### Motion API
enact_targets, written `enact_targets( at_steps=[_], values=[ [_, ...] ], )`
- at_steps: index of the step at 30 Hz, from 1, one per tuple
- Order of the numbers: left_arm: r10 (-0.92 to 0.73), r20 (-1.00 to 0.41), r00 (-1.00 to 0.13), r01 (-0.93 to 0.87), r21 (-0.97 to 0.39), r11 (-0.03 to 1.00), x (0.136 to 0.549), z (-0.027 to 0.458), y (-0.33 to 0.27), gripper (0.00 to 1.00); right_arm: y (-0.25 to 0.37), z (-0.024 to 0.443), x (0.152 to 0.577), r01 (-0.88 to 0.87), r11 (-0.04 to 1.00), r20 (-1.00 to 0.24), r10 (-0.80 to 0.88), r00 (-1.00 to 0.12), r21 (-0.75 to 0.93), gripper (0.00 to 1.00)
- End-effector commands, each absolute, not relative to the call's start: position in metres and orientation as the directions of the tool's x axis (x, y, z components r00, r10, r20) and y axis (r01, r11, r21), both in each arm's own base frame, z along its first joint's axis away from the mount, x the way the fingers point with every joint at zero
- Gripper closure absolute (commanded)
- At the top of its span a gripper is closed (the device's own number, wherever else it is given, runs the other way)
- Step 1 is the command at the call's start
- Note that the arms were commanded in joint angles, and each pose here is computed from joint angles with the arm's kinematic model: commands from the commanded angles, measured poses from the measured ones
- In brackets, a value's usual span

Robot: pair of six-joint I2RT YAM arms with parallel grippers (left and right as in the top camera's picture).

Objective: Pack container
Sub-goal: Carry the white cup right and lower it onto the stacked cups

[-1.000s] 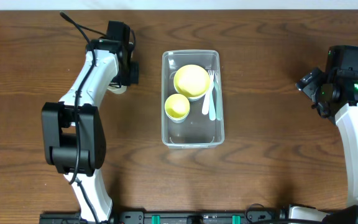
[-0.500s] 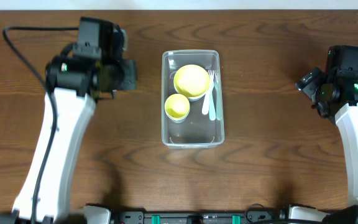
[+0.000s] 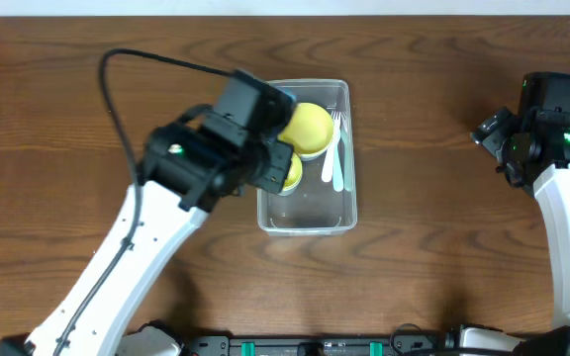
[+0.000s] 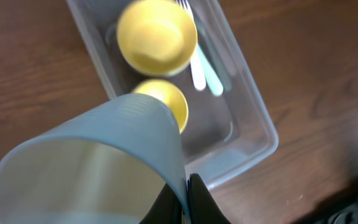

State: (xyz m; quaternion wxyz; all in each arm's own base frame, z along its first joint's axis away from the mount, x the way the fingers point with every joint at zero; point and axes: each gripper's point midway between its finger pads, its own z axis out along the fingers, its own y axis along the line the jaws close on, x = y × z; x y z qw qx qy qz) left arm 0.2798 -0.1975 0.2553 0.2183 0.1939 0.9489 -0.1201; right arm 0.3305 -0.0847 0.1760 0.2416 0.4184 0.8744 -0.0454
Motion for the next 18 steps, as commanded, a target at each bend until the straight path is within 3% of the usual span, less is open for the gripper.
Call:
enact_targets(
  at_steps=[1, 18],
  values=[
    [0.359, -0.434, -0.826, 0.436, -0.089, 0.895, 0.281, 0.245, -0.203, 0.94, -0.089, 0.181, 0.332, 0.765, 0.631, -0.477, 0.715, -0.511, 0.126, 0.01],
    [0.504, -0.337, -0.795, 0.552, -0.060, 0.831, 0.245, 0.227, -0.219, 0.94, -0.089, 0.181, 0.332, 0.765, 0.631, -0.477, 0.715, -0.511, 0.126, 0.01]
  ],
)
